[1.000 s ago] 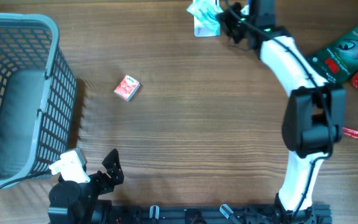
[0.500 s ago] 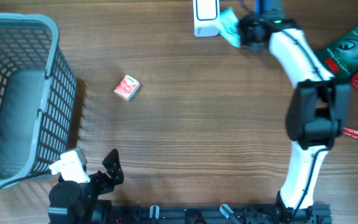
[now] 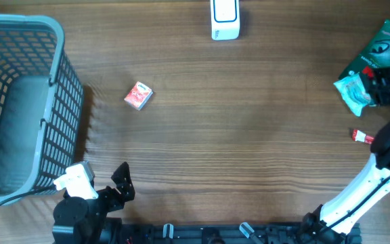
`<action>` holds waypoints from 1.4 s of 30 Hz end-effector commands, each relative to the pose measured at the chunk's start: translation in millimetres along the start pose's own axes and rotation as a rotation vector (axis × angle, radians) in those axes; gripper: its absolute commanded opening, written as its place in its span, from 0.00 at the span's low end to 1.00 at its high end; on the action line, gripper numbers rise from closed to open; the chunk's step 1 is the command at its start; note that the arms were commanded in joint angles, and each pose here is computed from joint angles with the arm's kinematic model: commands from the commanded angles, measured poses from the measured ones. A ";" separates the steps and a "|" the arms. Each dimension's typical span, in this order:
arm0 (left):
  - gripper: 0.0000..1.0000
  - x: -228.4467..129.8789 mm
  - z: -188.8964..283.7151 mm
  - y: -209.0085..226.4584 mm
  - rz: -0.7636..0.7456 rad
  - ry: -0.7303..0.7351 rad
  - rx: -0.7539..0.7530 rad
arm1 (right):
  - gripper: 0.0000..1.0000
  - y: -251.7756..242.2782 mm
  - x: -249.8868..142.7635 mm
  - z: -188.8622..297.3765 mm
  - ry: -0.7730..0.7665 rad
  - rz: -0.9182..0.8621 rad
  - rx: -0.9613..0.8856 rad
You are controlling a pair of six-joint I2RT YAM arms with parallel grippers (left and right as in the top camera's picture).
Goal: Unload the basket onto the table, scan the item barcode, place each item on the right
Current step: 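Carry the wipes pack to the right edge and release it, then move the right gripper to the red-white tissue box and grasp it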
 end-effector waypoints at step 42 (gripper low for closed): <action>1.00 0.2 0.2 0.2 -0.016 -0.005 0.000 | 0.59 -36.4 -635.4 -50.3 0.572 0.914 0.525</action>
Point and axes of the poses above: each gripper's point midway between its finger pads, its own z axis back along the fingers, its own y axis along the line the jaws close on, x = y × z, the point moved 5 cm from there along z, back along the fingers, and after that the axes turned 10 degrees about -z, right-handed, at the moved point
